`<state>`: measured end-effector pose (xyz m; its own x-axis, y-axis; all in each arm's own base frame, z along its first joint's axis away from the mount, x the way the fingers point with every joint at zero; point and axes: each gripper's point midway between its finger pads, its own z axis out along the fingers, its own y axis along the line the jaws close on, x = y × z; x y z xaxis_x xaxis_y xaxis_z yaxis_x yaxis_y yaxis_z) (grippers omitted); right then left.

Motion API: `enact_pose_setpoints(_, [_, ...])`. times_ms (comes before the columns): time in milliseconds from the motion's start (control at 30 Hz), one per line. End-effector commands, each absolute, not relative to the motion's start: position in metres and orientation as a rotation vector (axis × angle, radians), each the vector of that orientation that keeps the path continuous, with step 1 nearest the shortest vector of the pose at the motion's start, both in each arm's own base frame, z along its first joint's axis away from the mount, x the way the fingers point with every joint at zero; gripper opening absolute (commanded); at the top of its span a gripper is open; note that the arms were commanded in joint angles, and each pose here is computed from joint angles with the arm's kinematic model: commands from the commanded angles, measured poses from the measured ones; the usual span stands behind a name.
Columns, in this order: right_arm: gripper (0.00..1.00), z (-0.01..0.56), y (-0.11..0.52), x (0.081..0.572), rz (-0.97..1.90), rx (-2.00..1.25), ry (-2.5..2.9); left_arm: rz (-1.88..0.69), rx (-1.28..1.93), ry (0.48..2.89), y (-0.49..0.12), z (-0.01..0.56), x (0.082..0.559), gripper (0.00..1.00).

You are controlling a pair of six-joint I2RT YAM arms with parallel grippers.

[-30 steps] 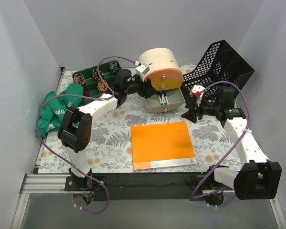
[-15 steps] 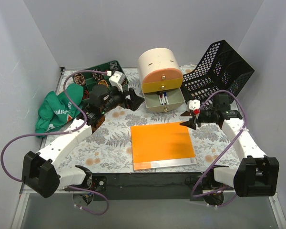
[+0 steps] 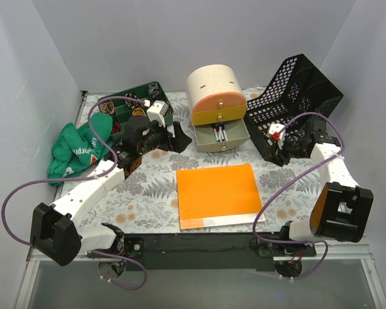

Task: Organize the desk

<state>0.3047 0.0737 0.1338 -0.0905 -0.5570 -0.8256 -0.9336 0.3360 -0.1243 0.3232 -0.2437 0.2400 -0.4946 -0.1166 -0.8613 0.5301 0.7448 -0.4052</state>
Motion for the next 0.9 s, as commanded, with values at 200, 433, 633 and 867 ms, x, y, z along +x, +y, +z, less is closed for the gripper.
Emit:
enact_pose_setpoints(200, [0.37,0.162,0.091,0.294,0.624,-1.361,1.674,-0.675,0.389,1.776,-0.218,0.277,0.318,0.98])
enact_pose_setpoints(433, [0.26,0.136,0.137,0.278,0.617,-1.624,1.735,-0.585,0.379,1.756,-0.206,0.273,0.324,0.98])
enact_pose_setpoints(633, [0.17,0.119,0.156,0.296,0.578,-1.708,1.713,-0.468,0.380,1.706,-0.190,0.275,0.328,0.98])
enact_pose_setpoints(867, [0.18,0.088,0.170,0.328,0.363,-1.785,1.657,-0.372,0.378,1.650,-0.173,0.279,0.327,0.98])
